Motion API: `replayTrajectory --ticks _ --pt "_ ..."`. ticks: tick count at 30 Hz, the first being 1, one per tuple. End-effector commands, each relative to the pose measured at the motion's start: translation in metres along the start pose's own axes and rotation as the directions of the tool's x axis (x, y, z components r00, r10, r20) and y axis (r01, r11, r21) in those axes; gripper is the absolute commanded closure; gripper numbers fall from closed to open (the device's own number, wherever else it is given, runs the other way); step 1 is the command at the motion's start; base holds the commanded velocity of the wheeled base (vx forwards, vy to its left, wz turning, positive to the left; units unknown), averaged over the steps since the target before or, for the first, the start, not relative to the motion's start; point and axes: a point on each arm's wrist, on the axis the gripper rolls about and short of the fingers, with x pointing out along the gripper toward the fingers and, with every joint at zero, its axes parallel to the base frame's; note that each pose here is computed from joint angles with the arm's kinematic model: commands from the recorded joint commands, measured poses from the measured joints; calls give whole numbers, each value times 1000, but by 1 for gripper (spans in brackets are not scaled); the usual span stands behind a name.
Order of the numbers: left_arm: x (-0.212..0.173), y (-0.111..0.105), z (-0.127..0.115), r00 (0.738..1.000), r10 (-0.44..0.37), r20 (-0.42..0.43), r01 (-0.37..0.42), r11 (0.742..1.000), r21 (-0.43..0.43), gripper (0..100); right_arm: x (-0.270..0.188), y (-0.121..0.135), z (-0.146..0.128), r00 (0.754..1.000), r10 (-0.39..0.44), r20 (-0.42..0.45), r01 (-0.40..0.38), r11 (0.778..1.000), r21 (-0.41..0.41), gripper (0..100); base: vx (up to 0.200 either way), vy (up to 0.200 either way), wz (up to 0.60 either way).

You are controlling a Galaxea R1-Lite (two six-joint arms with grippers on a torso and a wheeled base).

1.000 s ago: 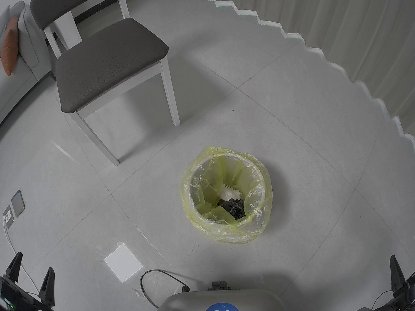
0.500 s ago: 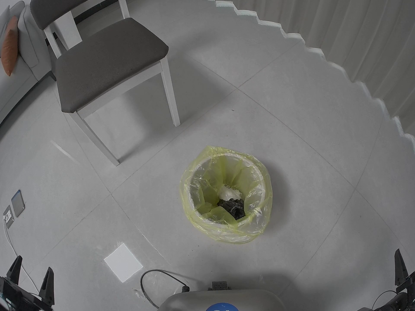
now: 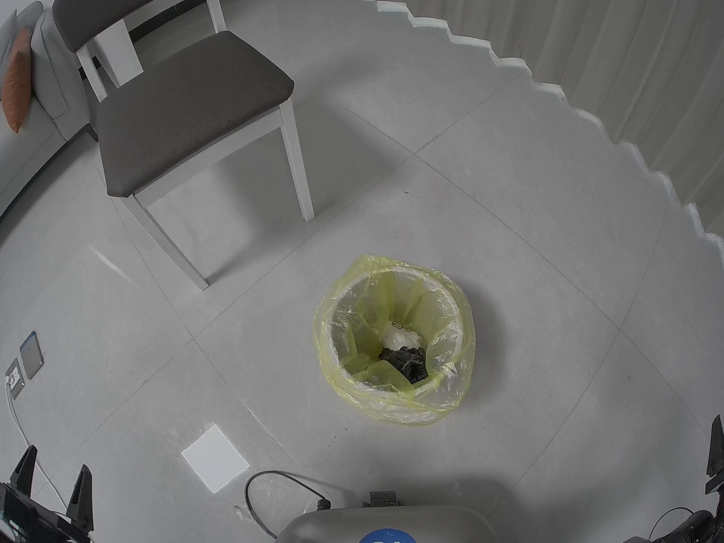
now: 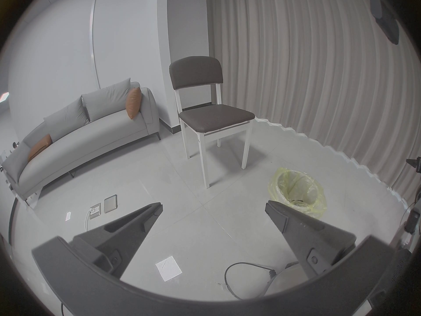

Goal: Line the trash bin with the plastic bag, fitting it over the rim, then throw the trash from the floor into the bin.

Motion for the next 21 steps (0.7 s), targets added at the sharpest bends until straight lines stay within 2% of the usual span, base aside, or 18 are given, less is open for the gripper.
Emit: replayTrajectory --ticks 1,21 --pt "2 0 -5 1000 1 -23 -1 1000 0 0 -1 5 -13 965 243 -98 -245 969 -10 0 0 0 0" --pt "2 0 -5 1000 1 -23 -1 1000 0 0 -1 5 -12 968 239 -75 -239 971 1 0 0 0 0"
